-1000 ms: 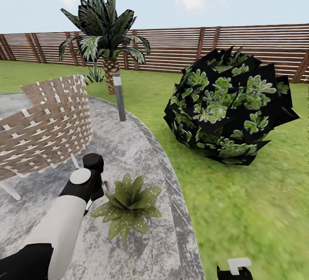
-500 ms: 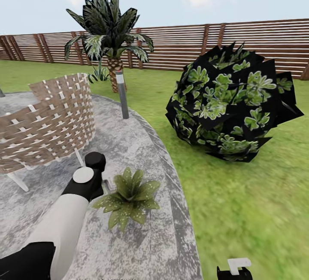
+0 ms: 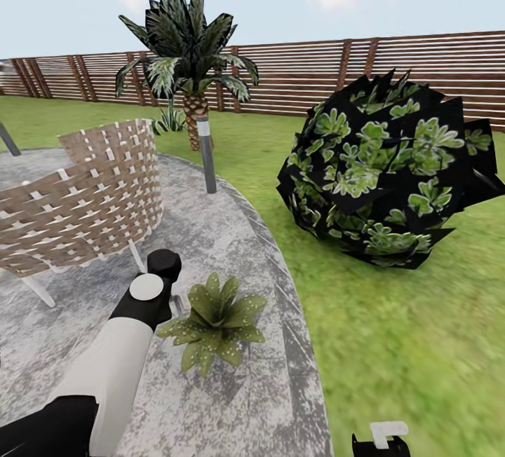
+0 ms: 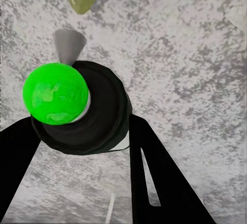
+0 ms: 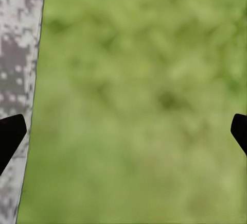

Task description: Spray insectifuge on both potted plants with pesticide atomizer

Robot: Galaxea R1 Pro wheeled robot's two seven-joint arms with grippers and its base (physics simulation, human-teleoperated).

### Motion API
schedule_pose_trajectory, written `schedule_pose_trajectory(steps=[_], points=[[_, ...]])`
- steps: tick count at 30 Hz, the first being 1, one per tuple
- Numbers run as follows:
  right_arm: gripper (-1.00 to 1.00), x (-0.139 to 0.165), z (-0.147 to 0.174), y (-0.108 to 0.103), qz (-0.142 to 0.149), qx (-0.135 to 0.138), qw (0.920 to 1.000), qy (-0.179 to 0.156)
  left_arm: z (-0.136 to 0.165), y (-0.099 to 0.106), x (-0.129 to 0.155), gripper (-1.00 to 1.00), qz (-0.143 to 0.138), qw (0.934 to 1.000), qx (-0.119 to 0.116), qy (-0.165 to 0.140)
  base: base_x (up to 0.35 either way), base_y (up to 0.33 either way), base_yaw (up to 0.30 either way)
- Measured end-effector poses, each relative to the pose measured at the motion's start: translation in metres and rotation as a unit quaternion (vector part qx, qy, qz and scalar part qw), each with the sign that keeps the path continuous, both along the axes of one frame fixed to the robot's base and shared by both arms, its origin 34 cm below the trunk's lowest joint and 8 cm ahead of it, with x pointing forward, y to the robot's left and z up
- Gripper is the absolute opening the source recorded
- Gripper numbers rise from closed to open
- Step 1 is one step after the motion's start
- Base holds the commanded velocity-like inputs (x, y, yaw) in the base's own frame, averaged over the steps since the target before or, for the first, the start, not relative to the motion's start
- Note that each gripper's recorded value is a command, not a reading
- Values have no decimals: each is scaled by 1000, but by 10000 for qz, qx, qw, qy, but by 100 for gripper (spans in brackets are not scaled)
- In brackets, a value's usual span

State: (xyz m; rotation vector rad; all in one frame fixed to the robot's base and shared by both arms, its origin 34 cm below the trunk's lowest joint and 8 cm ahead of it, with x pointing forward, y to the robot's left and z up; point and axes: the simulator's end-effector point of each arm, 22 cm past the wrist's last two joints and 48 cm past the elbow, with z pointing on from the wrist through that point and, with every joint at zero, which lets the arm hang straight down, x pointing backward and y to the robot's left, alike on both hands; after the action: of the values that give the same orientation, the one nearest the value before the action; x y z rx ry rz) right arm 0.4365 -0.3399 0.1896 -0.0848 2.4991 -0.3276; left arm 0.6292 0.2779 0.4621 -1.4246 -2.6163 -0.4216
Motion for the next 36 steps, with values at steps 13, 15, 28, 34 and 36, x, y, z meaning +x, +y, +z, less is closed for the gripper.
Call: schedule_pose_trajectory(steps=[13, 15, 28, 34, 36], points=[[100, 0, 0, -1, -18, 3, 10000, -1, 1, 1, 1, -100, 20, 10000, 5, -29, -61, -246, 61], [100, 0, 0, -1, -18, 3, 10000, -1, 1, 1, 1, -100, 22, 10000, 4, -29, -258, -199, 26], [100, 0, 0, 0, -17, 5, 10000, -5, -8, 14, -9, -100, 120, 9999, 21, 71, -90, -107, 250], [100, 0, 0, 1, 17, 3, 10000, -7, -51, 46, -59, -100, 991, 9921, -587, 496, 0, 0, 220], [100, 1, 0, 1, 30, 9, 10000, -6, -56, 45, -64, -100, 1161, 9880, -876, 521, 0, 0, 30]])
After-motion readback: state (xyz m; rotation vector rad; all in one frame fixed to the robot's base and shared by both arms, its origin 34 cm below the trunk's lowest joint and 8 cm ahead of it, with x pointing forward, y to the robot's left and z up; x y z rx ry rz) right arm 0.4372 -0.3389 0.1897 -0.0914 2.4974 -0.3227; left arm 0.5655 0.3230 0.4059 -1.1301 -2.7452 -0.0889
